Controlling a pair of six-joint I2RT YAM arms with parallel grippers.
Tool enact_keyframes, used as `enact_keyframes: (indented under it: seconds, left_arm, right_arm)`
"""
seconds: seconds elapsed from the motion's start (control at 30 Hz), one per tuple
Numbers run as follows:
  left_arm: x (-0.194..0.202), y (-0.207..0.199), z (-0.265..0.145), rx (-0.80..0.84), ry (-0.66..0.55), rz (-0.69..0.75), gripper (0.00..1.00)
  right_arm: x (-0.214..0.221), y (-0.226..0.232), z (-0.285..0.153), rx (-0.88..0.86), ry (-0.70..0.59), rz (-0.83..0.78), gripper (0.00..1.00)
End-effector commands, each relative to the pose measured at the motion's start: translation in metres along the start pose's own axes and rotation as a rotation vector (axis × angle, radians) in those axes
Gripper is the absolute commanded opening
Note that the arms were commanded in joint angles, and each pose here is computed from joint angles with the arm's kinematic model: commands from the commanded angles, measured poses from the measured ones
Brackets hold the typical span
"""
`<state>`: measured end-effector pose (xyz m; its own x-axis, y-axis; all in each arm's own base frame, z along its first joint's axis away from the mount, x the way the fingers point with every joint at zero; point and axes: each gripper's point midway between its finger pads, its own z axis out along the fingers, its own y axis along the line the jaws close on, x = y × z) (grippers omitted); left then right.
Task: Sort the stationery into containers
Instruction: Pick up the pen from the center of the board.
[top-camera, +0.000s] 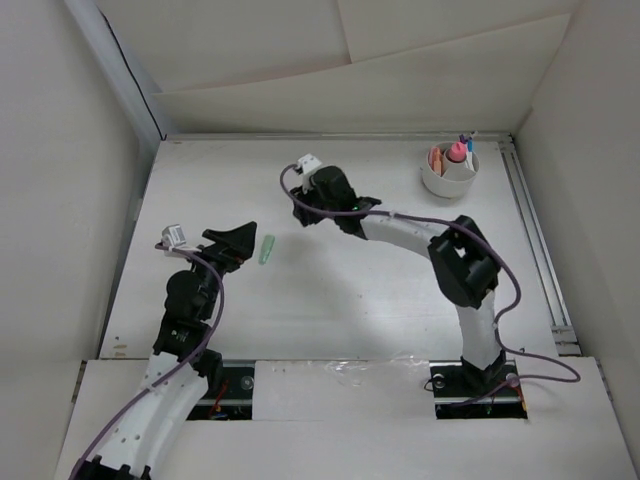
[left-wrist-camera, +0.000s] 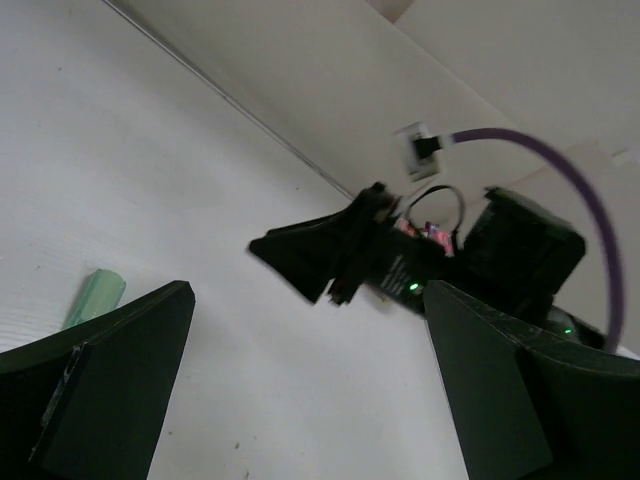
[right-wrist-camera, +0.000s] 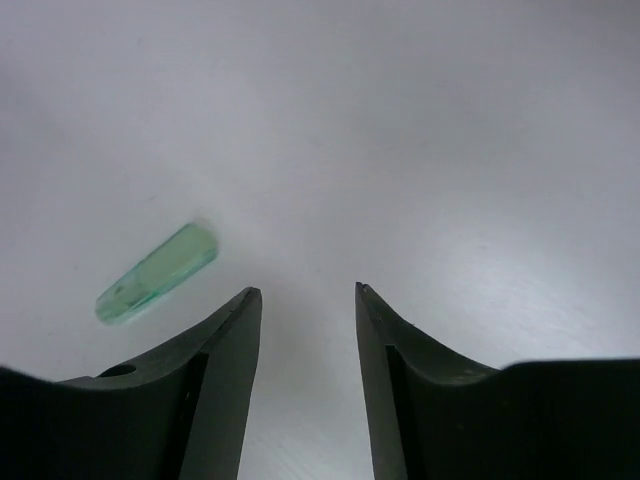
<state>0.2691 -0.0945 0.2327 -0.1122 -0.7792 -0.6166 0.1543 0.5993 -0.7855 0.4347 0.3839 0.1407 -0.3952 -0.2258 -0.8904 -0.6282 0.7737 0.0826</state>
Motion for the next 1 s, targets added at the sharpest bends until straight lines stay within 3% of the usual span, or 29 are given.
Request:
enact_keyframes:
  seconds: [0.0,0.3,0.97]
  left_arm:
    - [-0.026,-0.017,-0.004,0.025,-0.086,0.005,1.00]
    - [-0.039,-0.017,-0.016,0.014,-0.145,-0.011,1.00]
    - [-0.032,-0.019,-0.014,0.035,-0.112,-0.008,1.00]
  right_arm:
    - [-0.004,0.045,0.013,-0.107,0.013,0.041,0.49]
    - [0.031,0.105,0.053,-0.157,0.108,0.031,0.69]
    - [0.087,0.122,0.074,-0.054,0.223,0.032,0.68]
